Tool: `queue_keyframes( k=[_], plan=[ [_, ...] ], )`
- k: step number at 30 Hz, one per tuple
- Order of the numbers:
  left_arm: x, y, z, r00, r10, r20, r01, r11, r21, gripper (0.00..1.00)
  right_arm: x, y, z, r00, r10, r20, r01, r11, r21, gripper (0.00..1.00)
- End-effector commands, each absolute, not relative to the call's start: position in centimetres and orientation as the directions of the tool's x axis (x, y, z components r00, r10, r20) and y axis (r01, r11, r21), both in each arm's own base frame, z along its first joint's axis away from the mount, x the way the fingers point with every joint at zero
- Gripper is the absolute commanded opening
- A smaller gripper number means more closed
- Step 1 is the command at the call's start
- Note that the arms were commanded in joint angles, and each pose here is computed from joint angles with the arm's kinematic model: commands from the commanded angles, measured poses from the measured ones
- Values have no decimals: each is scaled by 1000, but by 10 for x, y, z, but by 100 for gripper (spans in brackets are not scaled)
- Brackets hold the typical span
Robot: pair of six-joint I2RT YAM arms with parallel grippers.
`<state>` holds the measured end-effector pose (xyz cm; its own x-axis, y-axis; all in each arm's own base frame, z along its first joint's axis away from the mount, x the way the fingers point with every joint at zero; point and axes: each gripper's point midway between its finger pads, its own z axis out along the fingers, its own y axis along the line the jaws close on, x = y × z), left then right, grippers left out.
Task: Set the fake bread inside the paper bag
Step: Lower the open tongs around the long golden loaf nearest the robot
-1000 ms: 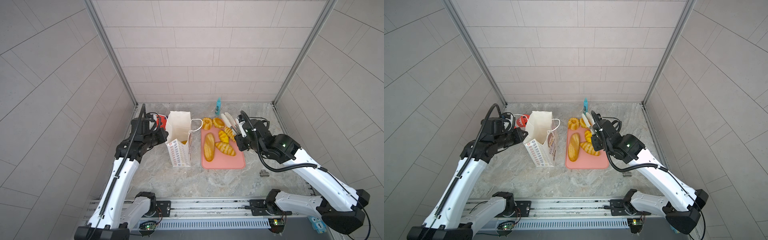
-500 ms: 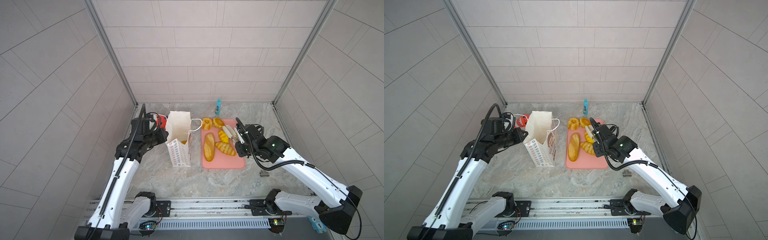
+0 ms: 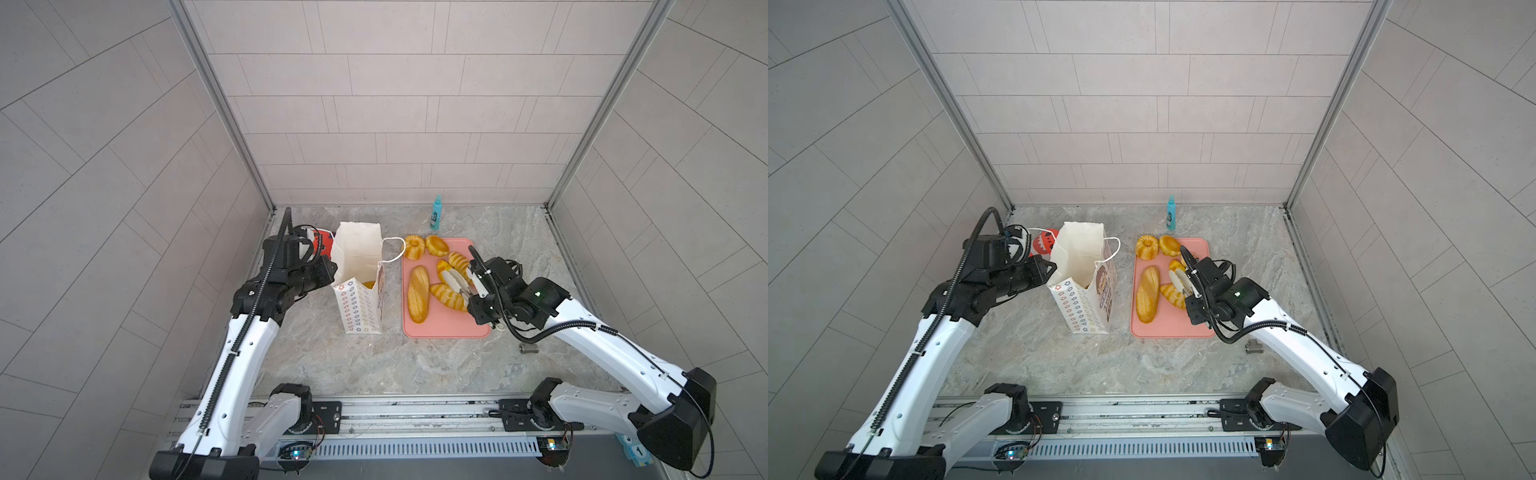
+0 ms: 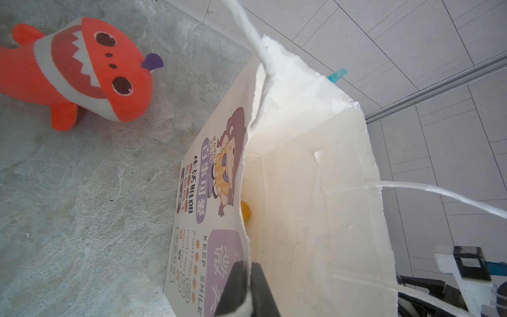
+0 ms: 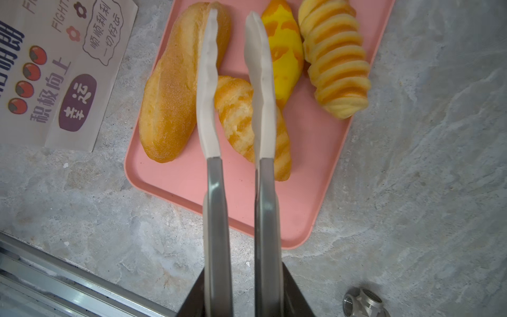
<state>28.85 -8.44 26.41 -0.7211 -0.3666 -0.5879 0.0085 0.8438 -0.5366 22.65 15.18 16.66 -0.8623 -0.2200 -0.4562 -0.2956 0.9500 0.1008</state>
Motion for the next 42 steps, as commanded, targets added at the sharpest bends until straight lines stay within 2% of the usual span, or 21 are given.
queue_keyframes(
  k=[1, 17, 31, 42],
  plan=[
    [288, -84, 262, -720, -368, -588, 10, 842, -539, 12, 219, 168, 170, -865, -193, -462, -306, 935, 182, 35],
    [287, -84, 262, -721, -369, -586, 9, 841, -541, 12, 184, 199, 140, -897, -252, -363, -343, 915, 211, 39],
    [287, -83, 262, -718, -369, -591, 8, 843, -537, 12, 180, 204, 130, -906, -266, -328, -346, 913, 215, 50],
    [288, -83, 262, -717, -370, -591, 6, 844, -536, 12, 181, 211, 119, -914, -257, -314, -338, 910, 240, 51]
  ],
)
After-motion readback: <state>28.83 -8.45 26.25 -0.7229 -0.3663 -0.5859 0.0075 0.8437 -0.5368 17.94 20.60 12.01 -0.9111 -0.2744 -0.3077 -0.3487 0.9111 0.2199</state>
